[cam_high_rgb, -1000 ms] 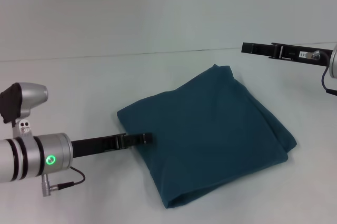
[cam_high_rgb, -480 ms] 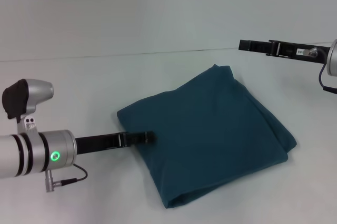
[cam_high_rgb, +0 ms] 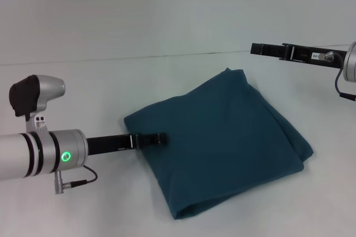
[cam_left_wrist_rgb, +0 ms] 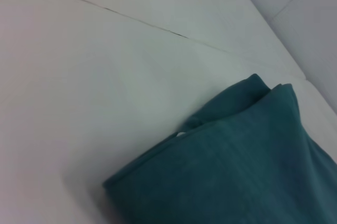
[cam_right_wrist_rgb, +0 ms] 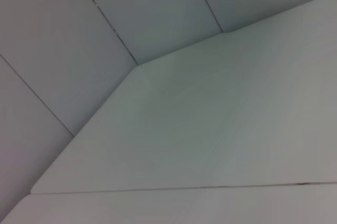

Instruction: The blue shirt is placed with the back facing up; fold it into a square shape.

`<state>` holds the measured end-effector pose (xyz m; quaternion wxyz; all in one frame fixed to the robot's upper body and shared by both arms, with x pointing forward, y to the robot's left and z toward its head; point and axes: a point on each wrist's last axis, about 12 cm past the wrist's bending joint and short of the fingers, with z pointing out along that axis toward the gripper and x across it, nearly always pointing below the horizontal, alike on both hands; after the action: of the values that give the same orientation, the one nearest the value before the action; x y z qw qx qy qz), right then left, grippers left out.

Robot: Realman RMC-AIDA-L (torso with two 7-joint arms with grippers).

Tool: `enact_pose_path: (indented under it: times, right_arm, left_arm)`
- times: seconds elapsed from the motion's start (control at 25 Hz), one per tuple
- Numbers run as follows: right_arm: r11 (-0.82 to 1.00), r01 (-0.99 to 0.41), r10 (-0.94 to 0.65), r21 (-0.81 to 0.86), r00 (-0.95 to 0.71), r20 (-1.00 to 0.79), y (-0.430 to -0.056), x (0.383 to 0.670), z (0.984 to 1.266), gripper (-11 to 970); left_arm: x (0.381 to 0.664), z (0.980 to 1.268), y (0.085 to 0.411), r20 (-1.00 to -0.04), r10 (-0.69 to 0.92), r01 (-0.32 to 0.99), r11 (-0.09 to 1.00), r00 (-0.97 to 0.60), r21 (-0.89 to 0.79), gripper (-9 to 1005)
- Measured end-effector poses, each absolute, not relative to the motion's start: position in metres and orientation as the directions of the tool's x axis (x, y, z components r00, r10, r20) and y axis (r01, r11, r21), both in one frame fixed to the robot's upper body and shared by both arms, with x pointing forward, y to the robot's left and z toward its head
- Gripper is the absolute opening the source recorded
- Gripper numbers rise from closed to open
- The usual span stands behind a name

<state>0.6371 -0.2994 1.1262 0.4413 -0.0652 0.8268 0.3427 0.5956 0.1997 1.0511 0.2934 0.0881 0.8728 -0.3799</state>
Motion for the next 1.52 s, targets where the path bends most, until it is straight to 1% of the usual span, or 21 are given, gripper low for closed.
enact_pose_path:
  times: [0.36,0.56,0.8,1.2,1.32,1.52]
  right_arm:
    - [0.759,-0.405,0.198,0.51,-0.603,-0.773,-0.3002,0.6368,1.1254,649]
    - [0.757,-0.407,0.198,0.511,-0.603,-0.773,-0.2995,0.6372,1.126,649]
    - [0.757,-0.406,0.199,0.511,-0.602,-0.773,-0.2995,0.6375,1.1263,648]
    - [0.757,-0.403,0.206,0.515,-0.6,-0.773,-0.3002,0.6374,1.1264,649]
    - [0.757,-0.403,0.207,0.515,-0.599,-0.773,-0.3003,0.6374,1.1263,649]
    - [0.758,-0.4,0.208,0.515,-0.6,-0.773,-0.301,0.6369,1.1257,650]
  left_arm:
    - [0.5976,1.0513,0.2008,-0.588,-0.071,0.375,0.707,-0.806,-0.6,646]
    - [0.5997,1.0528,0.2019,-0.621,-0.045,0.408,0.716,-0.783,-0.567,640]
    - [0.6016,1.0539,0.2019,-0.628,-0.044,0.41,0.721,-0.777,-0.559,633]
    - [0.6036,1.0544,0.1987,-0.637,-0.037,0.417,0.727,-0.77,-0.546,199]
    - [0.6036,1.0543,0.1984,-0.638,-0.037,0.418,0.726,-0.77,-0.546,11]
    - [0.6037,1.0546,0.1982,-0.639,-0.036,0.419,0.726,-0.768,-0.545,13]
